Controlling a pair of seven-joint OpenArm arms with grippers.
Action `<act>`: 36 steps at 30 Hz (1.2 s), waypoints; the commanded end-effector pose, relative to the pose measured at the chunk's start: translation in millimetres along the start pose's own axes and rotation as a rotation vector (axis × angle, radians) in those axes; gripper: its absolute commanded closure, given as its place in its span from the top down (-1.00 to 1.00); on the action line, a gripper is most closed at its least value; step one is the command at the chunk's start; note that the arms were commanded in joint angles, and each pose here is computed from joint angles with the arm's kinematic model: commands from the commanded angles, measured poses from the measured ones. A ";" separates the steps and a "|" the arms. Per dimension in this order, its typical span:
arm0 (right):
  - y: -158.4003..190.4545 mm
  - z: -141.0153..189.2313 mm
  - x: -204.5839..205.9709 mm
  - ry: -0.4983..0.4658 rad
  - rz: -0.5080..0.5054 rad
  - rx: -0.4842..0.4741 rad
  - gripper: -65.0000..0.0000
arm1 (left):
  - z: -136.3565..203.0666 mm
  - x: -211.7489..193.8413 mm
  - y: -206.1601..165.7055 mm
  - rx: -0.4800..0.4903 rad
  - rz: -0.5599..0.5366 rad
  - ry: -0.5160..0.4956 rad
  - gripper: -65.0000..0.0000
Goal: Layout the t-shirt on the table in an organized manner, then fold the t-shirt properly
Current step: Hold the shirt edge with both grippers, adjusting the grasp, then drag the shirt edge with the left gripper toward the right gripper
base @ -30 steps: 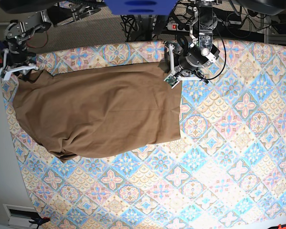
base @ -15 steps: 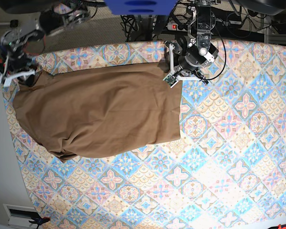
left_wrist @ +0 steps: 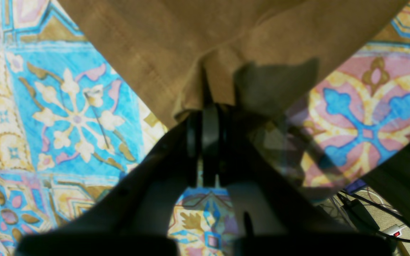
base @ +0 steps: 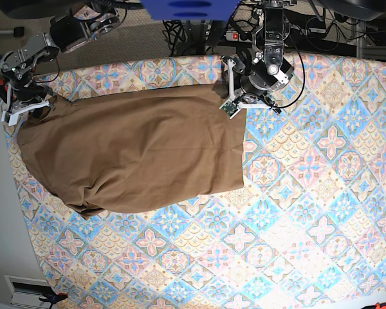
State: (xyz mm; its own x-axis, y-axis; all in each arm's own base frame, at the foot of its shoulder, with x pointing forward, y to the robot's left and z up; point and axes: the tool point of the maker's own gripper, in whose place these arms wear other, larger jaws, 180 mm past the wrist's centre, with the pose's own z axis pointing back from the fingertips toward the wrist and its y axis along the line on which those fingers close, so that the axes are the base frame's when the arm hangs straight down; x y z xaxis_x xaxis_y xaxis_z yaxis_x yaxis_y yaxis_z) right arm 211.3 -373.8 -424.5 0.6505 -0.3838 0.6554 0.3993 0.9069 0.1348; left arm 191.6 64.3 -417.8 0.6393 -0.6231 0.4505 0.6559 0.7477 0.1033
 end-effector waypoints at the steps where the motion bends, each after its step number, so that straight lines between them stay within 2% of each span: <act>1: 0.0 2.2 -1.3 0.030 0.024 -0.006 -1.00 | 3.0 5.3 4.7 0.020 -0.002 -0.011 -1.00; 5: -7.7 22.1 30.1 -0.057 0.082 -0.065 -1.00 | 10.6 16.6 9.4 0.041 -0.005 -0.047 -1.00; 10: -11.7 61.6 82.8 -0.203 0.181 -0.160 -1.00 | 30.1 55.1 24.1 0.106 0.004 -0.156 -1.00; 13: -11.1 76.6 98.8 -0.249 0.214 -0.192 -1.00 | 36.2 64.1 40.2 0.149 -0.001 -0.137 -1.00; 21: -10.2 78.9 101.1 -0.256 0.220 -0.196 -1.00 | 55.4 97.1 88.0 0.274 -0.015 -0.120 -1.00; 24: -9.4 78.1 102.7 -0.254 0.229 -0.195 -1.00 | 70.1 113.3 118.2 0.350 -0.001 -0.107 -1.00; 27: 3.9 76.7 139.6 -0.316 0.269 -0.183 -1.00 | 93.8 137.8 153.9 0.442 0.022 -0.124 -1.00; 30: 14.6 66.0 166.3 -0.254 0.351 -0.223 -1.00 | 126.3 174.3 187.0 0.538 0.024 -0.178 -1.00; 33: 32.0 66.6 206.7 -0.288 0.394 -0.243 -1.00 | 155.2 210.4 208.1 0.603 0.013 -0.263 -1.00; 36: 56.7 62.0 241.0 -0.304 0.471 -0.242 -1.00 | 177.0 229.6 223.2 0.671 0.009 -0.292 -1.00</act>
State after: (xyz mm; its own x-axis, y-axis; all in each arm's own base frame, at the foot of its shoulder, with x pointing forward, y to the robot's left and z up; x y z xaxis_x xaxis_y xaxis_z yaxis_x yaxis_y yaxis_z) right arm 339.9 -402.9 -237.6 0.6579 0.1149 0.7443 0.2587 0.8937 -0.3666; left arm 409.9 133.1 -148.1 0.4845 -0.5962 0.6402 0.2173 0.7909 0.5720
